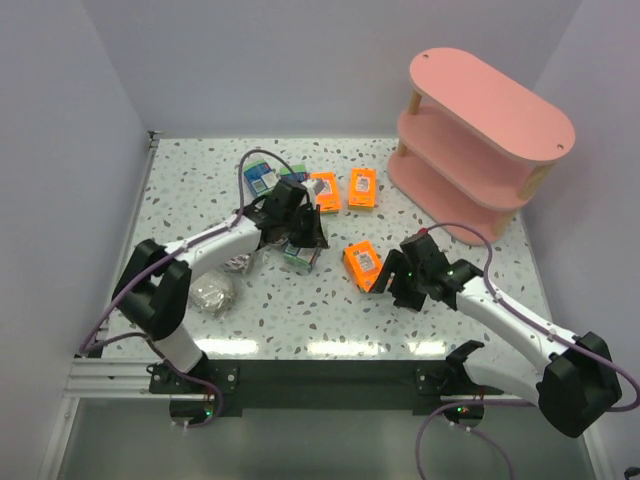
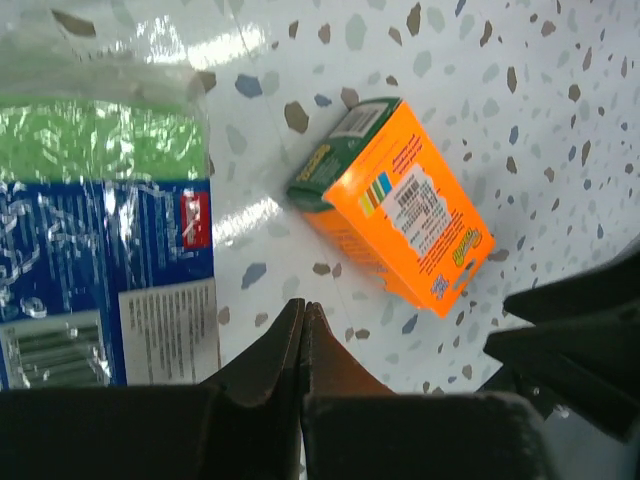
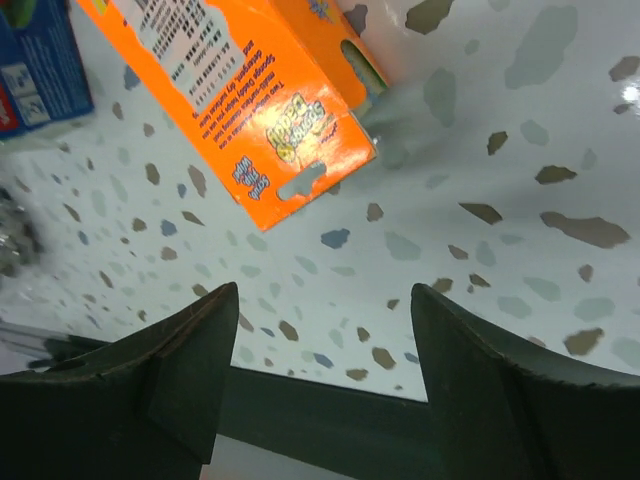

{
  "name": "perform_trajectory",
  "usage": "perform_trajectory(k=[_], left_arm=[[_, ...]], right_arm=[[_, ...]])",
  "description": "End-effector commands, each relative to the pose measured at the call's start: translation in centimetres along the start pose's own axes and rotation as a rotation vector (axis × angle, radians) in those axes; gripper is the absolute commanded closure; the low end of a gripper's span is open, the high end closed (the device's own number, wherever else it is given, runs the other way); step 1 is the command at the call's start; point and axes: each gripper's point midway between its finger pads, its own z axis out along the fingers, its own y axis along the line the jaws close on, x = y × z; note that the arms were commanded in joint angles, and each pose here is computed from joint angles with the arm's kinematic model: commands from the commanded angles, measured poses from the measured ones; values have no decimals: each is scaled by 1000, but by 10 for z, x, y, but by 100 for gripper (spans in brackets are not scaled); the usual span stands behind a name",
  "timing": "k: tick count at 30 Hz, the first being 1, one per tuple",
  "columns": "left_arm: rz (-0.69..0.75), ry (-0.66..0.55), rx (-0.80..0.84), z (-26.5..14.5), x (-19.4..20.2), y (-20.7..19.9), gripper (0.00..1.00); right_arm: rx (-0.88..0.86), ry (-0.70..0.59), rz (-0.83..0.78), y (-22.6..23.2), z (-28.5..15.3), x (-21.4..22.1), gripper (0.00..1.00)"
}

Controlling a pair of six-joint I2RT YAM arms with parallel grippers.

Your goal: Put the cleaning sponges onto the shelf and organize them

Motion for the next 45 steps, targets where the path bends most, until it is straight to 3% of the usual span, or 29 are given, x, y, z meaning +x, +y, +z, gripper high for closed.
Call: perform_trajectory(k=[1,9,16,17,21,25,31,41,45], left_arm=[[-31,-58,28,-21,2,-7,99],[-35,-87,-14,-59,22,5,100],[-47,-45,-43,-66,50,21,100],[-45,-46,-42,-70,52,21,100],[-42,-39,-53,-79,60,25,100],[-36,-49,-63,-91,62,26,100],[-29,-55,-52,-104,64,23,100],[-5,-41,-52,-109,65,21,100],[15,-41,-55,-112,61,20,100]], right_arm=[[-215,-110,222,36,10,-22,27],[-341,-290,476,35,24,-59,39],[-356,-250,570,22,54,-52,60],[-359,-249,573,23,56,-52,72],[-405,-261,611,28,54,-60,100],[-424,-289,652,25,46,-65,100],[-532,-431,780,19,11,-95,100],[-650,-733,953,4,-38,-160,100],[-630,-939,1001,-14,-58,-188,100]])
